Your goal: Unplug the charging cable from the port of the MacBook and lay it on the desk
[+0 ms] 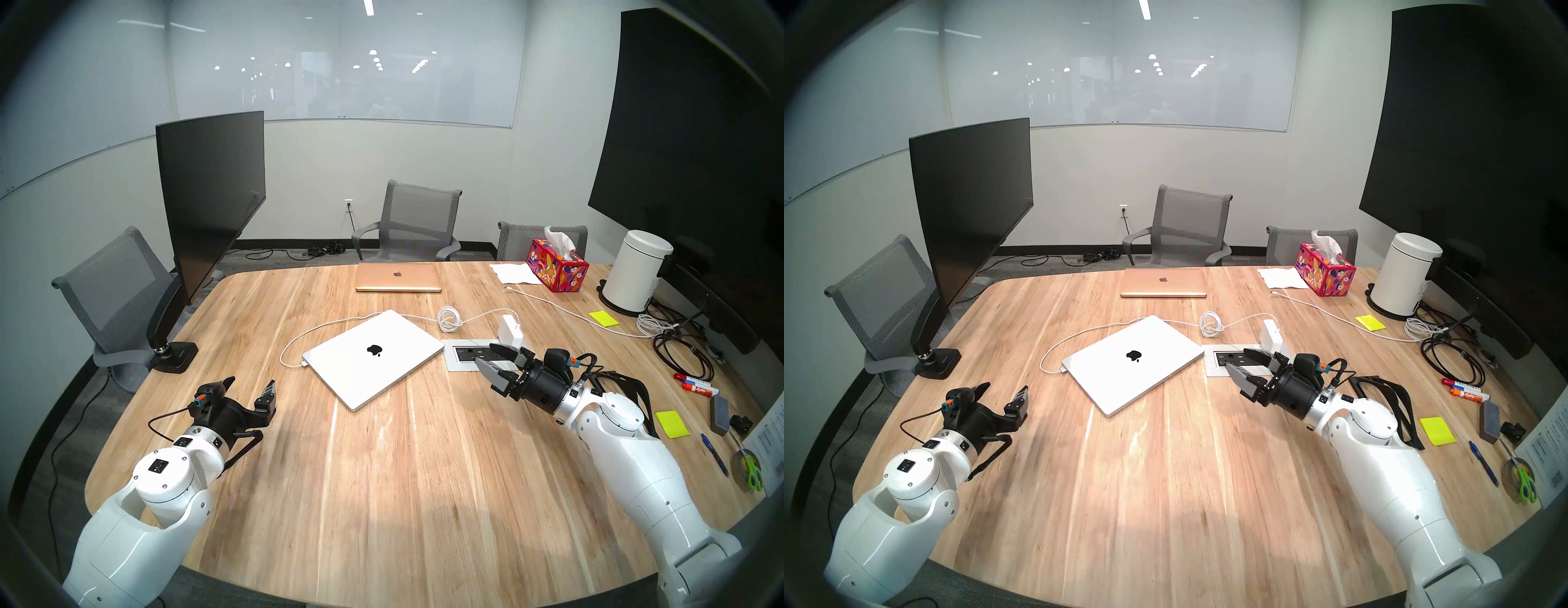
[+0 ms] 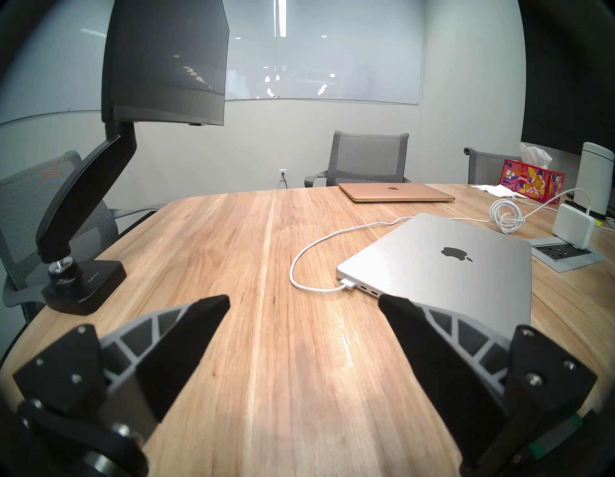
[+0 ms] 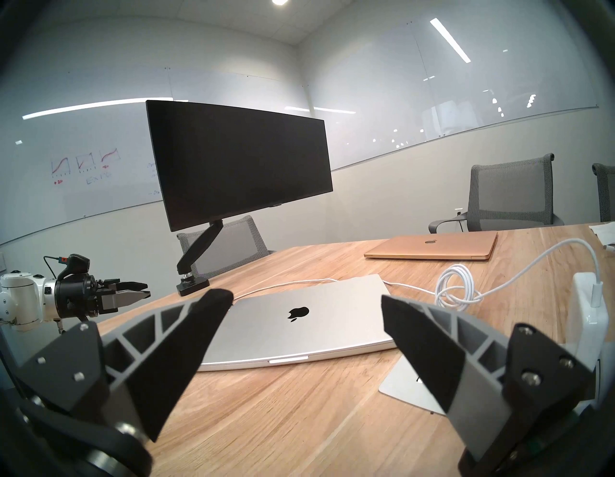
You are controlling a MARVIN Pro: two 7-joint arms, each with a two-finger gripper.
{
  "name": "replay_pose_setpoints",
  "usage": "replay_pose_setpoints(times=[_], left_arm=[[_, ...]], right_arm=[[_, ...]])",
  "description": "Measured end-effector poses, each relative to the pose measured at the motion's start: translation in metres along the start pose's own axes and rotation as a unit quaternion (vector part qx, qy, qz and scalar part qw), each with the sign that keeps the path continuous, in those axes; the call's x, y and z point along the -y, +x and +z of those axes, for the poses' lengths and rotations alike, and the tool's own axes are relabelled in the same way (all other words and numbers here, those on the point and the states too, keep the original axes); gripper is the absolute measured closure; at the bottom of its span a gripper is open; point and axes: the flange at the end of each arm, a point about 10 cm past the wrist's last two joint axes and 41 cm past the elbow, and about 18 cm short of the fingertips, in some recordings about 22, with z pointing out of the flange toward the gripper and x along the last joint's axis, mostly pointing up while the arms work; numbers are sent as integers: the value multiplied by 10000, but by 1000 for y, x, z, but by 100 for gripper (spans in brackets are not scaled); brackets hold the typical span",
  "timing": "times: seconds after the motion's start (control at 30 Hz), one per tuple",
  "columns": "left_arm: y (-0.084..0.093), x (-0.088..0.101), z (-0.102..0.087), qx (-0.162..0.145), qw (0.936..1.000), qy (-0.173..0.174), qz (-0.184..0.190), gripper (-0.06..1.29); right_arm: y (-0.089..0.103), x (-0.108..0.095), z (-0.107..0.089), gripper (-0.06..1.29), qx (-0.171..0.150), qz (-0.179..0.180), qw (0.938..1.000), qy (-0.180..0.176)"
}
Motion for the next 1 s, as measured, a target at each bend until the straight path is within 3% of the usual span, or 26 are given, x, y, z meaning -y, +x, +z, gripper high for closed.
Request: replay_pose_setpoints(times=[1.0], left_arm=[[0,0,0,5,10000,1,0,0]], right_arm=[[-1,1,0,1,3,9,10000,9]])
